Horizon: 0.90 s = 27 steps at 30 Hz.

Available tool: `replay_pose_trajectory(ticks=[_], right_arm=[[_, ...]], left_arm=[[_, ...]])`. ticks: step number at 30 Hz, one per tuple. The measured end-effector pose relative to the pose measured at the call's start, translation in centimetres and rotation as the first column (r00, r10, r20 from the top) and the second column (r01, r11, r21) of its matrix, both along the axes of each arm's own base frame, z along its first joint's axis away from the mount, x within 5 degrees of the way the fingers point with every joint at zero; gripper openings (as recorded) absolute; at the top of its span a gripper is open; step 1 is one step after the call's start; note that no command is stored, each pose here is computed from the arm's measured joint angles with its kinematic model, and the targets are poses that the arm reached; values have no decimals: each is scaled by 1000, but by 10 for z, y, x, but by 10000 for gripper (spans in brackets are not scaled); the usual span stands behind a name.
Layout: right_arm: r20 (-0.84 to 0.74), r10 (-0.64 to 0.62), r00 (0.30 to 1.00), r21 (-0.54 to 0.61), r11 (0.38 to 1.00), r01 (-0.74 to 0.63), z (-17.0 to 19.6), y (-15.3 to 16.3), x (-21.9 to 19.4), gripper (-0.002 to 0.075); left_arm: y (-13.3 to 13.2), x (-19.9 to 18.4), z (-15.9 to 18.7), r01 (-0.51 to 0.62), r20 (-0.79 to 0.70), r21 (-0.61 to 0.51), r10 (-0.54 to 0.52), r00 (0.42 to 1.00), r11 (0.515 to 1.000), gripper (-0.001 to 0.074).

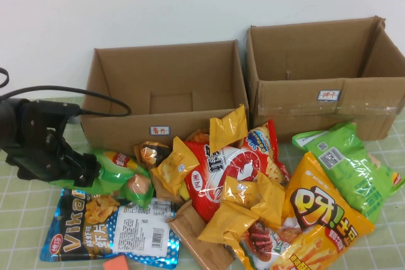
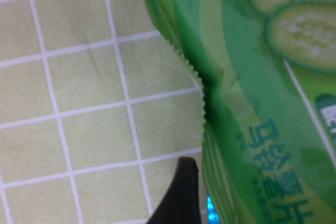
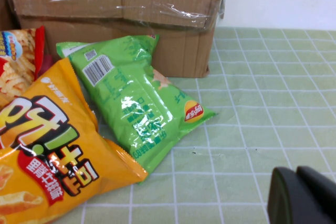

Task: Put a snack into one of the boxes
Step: Pick up the potato chip

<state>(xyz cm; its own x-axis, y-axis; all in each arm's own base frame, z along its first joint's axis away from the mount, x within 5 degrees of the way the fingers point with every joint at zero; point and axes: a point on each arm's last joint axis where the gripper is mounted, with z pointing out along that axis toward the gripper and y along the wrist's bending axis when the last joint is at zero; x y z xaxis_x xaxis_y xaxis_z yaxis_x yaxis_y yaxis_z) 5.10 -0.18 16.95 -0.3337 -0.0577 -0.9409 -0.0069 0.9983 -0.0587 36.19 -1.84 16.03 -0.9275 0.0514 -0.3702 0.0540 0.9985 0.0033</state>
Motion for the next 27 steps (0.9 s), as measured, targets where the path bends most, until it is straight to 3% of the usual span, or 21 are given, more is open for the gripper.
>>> replay_pose_trajectory(ticks=[4,6,8,13,15,22,27], right_arm=[[0,0,1000,0,1000,0,0,0,0,-2],[0,0,1000,0,1000,0,0,0,0,-2],[0,0,1000,0,1000,0,0,0,0,-2],[0,0,1000,0,1000,0,0,0,0,-2],[0,0,1000,0,1000,0,0,0,0,-2],[0,0,1000,0,1000,0,0,0,0,-2],[0,0,1000,0,1000,0,0,0,0,-2]], left_arm=[[0,2,-7,-4,-8,-5,4,1000,1000,632],[-1,2,-8,-5,-5,-6,5,1000,1000,591],[-1,3,-8,-7,6,-9,7,1000,1000,496],[-1,5,-7,-14,24,-19,15,1000,1000,139],[-1,5,-7,-8,27,-18,9,1000,1000,67],[-1,-1,7,36,21,-13,-35,999,999,8],[-1,-13,49,82,89,6,-82,993,997,4]])
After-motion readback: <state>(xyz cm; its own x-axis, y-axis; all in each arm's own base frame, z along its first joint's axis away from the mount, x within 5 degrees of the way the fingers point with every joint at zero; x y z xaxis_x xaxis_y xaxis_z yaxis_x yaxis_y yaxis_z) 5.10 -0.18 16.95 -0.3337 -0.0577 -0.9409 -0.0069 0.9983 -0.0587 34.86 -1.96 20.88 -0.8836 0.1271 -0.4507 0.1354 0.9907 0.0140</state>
